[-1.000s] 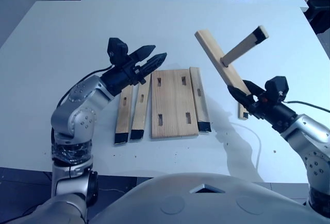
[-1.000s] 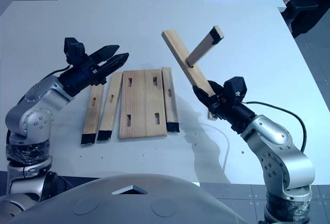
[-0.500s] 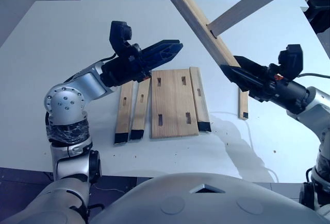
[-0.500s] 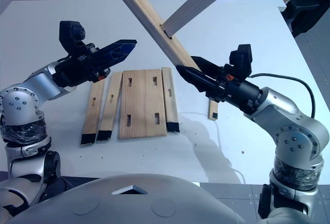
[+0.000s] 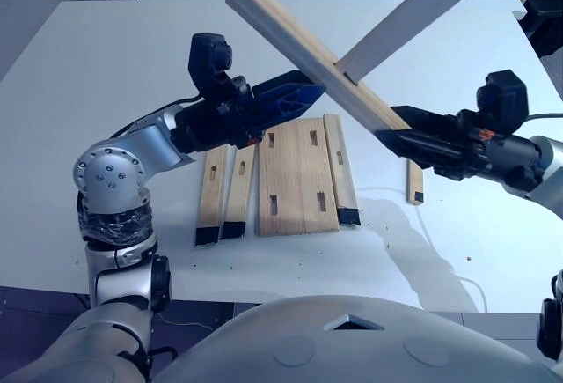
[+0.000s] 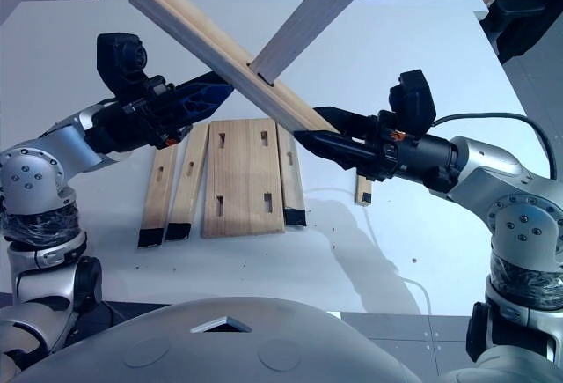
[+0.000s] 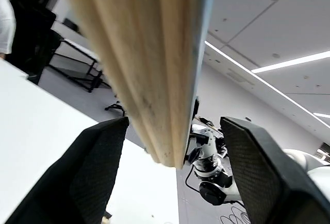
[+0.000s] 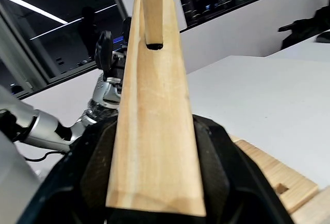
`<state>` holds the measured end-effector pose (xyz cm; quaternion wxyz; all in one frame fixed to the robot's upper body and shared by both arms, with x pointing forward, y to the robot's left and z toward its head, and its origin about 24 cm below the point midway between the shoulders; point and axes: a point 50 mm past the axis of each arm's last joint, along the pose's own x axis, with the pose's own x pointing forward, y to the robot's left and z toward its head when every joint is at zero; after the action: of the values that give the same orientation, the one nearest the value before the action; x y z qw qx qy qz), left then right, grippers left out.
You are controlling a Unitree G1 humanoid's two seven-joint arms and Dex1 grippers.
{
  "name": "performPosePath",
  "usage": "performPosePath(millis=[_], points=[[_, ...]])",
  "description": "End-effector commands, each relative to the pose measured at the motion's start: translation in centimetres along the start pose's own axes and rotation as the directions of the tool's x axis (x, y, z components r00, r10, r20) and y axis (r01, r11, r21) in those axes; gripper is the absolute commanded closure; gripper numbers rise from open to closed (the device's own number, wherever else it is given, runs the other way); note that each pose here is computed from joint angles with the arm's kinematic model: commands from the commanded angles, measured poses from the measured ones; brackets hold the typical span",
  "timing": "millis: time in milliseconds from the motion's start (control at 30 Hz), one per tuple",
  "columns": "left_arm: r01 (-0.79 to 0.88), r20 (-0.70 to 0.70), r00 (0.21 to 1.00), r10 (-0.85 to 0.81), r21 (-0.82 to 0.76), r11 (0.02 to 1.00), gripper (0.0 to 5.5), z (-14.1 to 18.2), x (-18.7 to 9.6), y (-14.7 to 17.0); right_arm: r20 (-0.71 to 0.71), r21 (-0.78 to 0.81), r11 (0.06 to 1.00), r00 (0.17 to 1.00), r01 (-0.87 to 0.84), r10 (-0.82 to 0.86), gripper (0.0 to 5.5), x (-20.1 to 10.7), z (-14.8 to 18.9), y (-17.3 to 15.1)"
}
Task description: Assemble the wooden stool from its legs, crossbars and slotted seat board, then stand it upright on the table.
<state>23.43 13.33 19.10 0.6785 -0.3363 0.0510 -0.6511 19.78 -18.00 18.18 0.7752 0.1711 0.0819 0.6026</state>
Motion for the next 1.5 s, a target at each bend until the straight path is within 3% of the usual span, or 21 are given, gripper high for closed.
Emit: performPosePath(millis=[33,967,1133,1500], points=[[0.057,0.004,0.998,-0.057,0.002,0.998,2.21,0.2,0.8,0.0,-0.025,-0.001,1.0,0.999,-0.028,0.028,3.43,0.2,-0.1,-0.4],[0.081,-0.084,0.993,-0.08,0.002,0.997,2.21,-0.7,1.3,0.3,-0.09,-0.002,0.993,0.989,-0.118,0.117,3.43,1.5,-1.2,0.2],[0.12,-0.068,0.99,-0.122,-0.024,0.992,3.13,-0.4,0.8,0.1,-0.086,-0.009,0.994,0.99,-0.111,0.11,3.43,1.3,-1.0,0.2],[0.134,-0.055,0.989,-0.136,-0.038,0.99,3.18,-0.3,0.9,0.2,-0.103,0.003,0.992,0.987,-0.126,0.126,3.43,1.3,-1.0,0.3]])
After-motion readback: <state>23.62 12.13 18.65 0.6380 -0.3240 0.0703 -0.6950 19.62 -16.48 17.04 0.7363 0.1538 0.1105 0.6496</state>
